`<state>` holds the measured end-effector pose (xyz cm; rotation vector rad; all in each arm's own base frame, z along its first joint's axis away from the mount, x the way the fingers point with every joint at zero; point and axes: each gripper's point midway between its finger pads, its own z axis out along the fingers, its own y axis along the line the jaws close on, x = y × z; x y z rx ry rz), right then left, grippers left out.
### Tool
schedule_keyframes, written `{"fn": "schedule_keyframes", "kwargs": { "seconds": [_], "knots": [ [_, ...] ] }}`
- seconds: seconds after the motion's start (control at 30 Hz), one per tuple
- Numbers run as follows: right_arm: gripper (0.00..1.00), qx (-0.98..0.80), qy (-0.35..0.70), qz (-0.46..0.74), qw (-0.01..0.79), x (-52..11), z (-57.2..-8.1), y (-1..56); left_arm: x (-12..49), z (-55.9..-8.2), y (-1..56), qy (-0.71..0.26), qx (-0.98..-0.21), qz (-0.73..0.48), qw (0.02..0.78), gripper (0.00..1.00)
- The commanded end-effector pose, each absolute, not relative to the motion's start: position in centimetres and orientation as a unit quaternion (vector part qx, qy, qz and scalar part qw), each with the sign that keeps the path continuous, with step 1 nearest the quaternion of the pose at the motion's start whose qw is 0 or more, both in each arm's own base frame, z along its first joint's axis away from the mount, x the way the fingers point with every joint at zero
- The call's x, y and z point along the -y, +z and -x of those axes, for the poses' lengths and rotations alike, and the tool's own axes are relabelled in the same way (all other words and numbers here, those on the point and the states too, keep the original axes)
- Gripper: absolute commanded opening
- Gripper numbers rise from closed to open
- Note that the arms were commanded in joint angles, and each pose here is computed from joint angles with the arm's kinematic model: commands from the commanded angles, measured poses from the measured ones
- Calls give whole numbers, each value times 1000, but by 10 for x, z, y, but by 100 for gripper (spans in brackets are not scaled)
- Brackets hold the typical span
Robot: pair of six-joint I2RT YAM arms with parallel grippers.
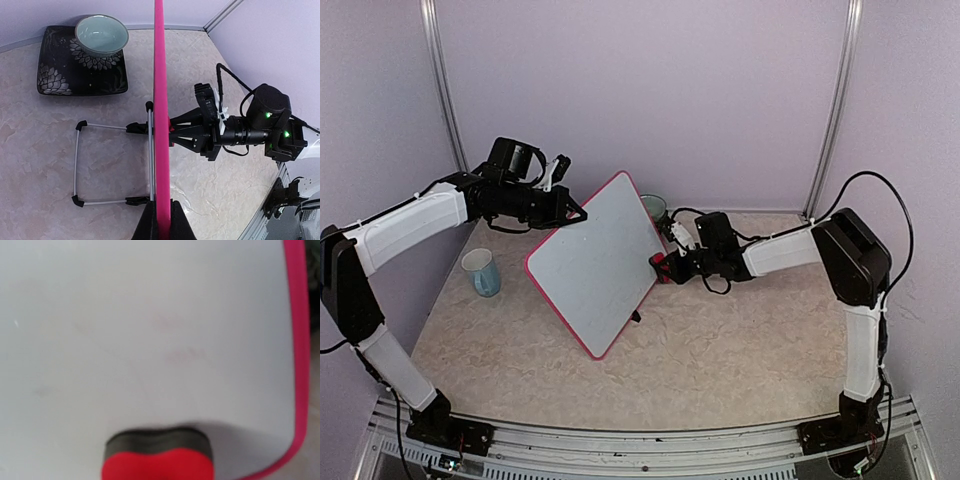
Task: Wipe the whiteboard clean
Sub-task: Erase the whiteboard at the center of the board.
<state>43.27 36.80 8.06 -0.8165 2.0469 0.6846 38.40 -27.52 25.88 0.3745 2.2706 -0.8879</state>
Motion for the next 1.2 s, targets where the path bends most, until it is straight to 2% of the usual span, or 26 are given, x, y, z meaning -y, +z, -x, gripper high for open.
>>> {"fn": "schedule_keyframes", "kwargs": {
  "seconds": [0.0, 0.87, 1.17],
  "knots": [
    [0, -747, 322, 308, 493, -385, -432, 145, 278, -378, 248, -350, -872, -146, 309, 0],
    [1, -747, 337, 327, 471, -448, -360, 79, 259, -393, 247, -357, -873, -103, 316, 0],
    [1, -719, 370, 360, 465, -479, -313, 80, 257, -394, 246, -359, -873, -99, 316, 0]
  ]
}}
